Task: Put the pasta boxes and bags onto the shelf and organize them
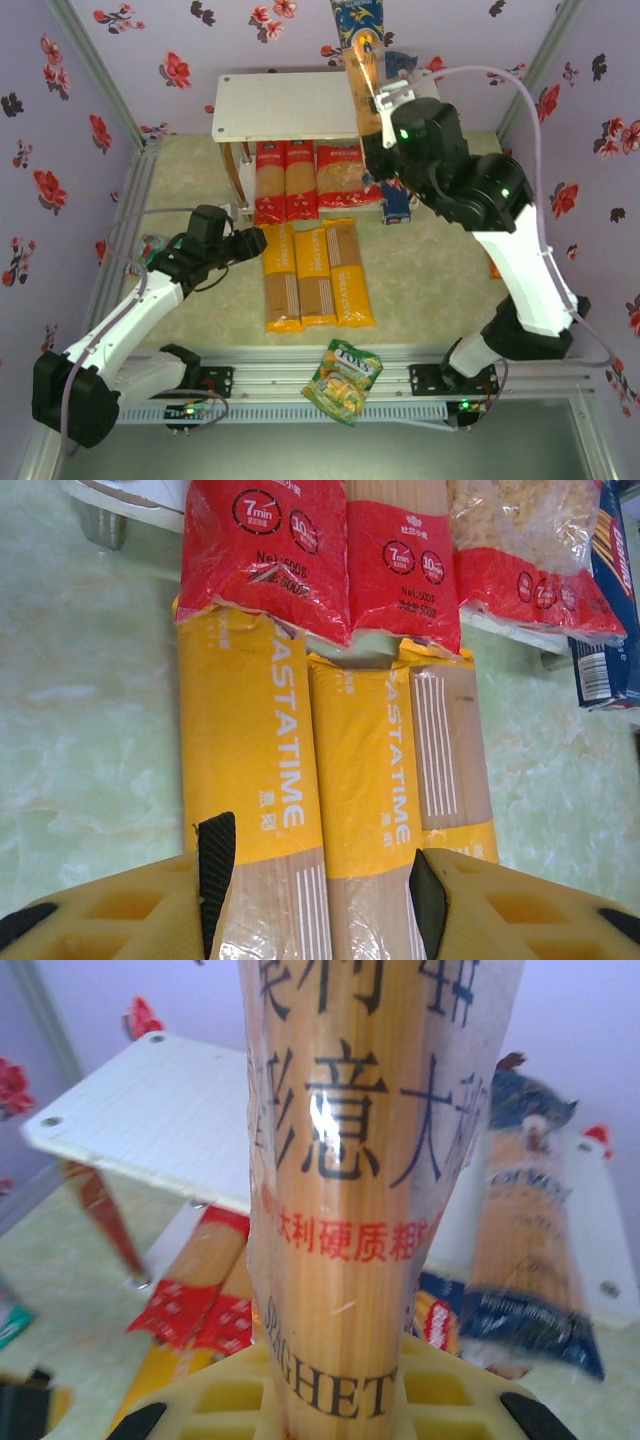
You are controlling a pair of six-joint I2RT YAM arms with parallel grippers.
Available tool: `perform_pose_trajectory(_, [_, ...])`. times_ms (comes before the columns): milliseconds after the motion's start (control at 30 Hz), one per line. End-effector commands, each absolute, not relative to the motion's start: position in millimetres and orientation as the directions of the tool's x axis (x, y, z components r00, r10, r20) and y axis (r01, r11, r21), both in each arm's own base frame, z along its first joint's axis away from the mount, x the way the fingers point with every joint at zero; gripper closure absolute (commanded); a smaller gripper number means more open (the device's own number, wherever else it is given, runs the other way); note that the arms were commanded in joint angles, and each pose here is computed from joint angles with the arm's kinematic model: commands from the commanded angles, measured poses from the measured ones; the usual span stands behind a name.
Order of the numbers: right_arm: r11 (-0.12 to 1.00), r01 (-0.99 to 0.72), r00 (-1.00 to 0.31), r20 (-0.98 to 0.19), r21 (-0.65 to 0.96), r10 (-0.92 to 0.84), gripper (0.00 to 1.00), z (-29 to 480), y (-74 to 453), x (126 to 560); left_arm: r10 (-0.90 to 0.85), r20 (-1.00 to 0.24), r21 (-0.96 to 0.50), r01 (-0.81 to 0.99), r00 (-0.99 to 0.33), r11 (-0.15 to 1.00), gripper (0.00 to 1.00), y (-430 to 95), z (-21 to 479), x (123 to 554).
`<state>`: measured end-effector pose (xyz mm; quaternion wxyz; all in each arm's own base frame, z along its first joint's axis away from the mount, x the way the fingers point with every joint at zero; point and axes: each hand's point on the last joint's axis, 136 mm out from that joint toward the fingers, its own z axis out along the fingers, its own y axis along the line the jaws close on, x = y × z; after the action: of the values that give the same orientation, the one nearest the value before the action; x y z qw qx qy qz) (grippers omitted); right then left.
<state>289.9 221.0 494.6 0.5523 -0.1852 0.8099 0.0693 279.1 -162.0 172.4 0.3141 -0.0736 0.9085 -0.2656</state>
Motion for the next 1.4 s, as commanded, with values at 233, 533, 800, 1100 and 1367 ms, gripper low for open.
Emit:
perform_pose_trajectory(233, [0.976,-0.215,-0.188,-0.979,-0.041,-0.082,1.0,539.7,199.0,362.4,-0.288,-0.539,-0.53,0.053,-0.791,0.847,0.48,-162.1,181.4,281.8])
perform_pose_trajectory(533, [0.974,-0.22,-0.281,-0.96,0.058,-0.006,0.99,508.9,206.5,408.8,-0.285,-0.533,-0.528,0.049,-0.797,0.848,0.47,-161.1,177.8,281.3])
perform_pose_trajectory(800, [0.974,-0.214,-0.366,-0.93,0.074,-0.01,0.98,476.7,211.2,429.5,-0.297,-0.521,-0.536,0.036,-0.8,0.844,0.46,-159.0,172.3,282.3])
perform_pose_trajectory(1100, [0.981,-0.177,-0.417,-0.909,0.076,-0.005,0.82,453.4,210.0,444.3,-0.299,-0.511,-0.539,0.029,-0.806,0.842,0.45,-158.3,167.7,284.2])
perform_pose_trajectory(1367, [0.984,-0.148,-0.451,-0.892,0.101,0.024,0.73,437.4,206.8,454.0,-0.303,-0.508,-0.538,0.023,-0.806,0.843,0.45,-155.4,166.1,284.7])
